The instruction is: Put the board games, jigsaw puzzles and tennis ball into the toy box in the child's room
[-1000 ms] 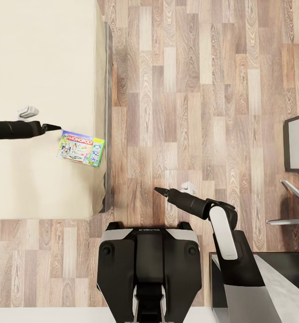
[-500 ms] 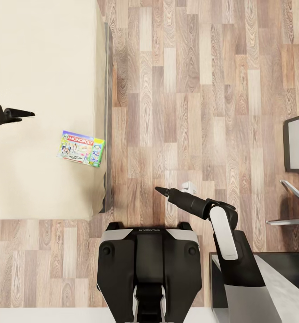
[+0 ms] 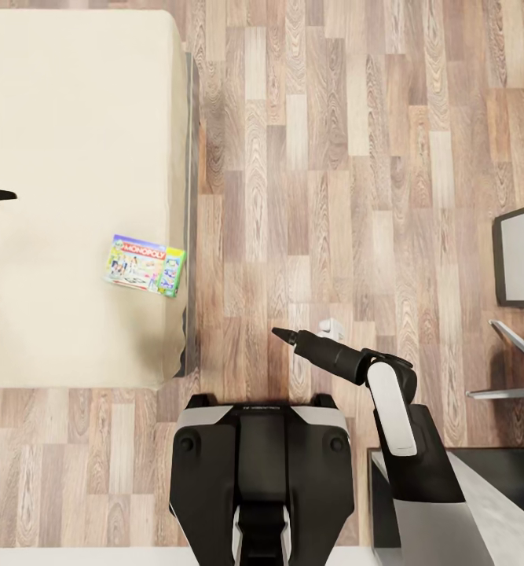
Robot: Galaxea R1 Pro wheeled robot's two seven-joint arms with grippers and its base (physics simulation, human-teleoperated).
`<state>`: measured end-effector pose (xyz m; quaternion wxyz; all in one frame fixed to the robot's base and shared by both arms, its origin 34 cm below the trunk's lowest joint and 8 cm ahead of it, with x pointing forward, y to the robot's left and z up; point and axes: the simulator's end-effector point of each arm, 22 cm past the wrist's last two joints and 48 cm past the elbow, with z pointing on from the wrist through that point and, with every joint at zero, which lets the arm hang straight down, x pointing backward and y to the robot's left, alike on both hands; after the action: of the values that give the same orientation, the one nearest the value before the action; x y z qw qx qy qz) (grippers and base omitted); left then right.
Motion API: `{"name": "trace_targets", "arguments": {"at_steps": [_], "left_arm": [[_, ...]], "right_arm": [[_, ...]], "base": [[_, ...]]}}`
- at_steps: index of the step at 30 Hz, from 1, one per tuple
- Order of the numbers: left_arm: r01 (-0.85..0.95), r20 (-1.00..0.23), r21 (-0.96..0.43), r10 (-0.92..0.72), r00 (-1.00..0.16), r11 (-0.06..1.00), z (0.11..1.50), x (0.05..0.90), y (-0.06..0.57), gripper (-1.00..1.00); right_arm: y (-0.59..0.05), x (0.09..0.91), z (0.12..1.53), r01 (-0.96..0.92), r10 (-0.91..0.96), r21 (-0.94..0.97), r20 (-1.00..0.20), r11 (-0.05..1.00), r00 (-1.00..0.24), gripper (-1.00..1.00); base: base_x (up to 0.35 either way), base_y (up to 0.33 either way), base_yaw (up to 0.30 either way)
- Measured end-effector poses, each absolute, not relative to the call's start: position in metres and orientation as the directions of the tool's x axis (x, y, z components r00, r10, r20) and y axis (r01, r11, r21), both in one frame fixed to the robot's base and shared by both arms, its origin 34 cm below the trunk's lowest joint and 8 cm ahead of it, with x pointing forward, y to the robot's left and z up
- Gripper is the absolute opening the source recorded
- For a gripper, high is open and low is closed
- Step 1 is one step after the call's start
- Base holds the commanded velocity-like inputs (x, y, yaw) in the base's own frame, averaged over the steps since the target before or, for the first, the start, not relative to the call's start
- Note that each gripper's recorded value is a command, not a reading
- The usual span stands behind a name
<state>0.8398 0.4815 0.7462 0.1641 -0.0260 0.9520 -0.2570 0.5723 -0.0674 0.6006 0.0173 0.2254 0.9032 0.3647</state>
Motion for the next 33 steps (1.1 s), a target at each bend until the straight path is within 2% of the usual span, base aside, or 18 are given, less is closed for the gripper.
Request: {"name": "trace_targets", "arguments": {"at_steps": [33], "left_arm": [[0.056, -0.34, -0.479, -0.127, -0.932, 0.876, 0.781, 0.846, 0.488, 1.0]], "right_arm": [[-0.067, 0.584, 0.624, 0.37, 0.421, 0.682, 0.099, 0.631, -0.902, 1.0]], "base": [[0.0, 0.0, 0.0]]}}
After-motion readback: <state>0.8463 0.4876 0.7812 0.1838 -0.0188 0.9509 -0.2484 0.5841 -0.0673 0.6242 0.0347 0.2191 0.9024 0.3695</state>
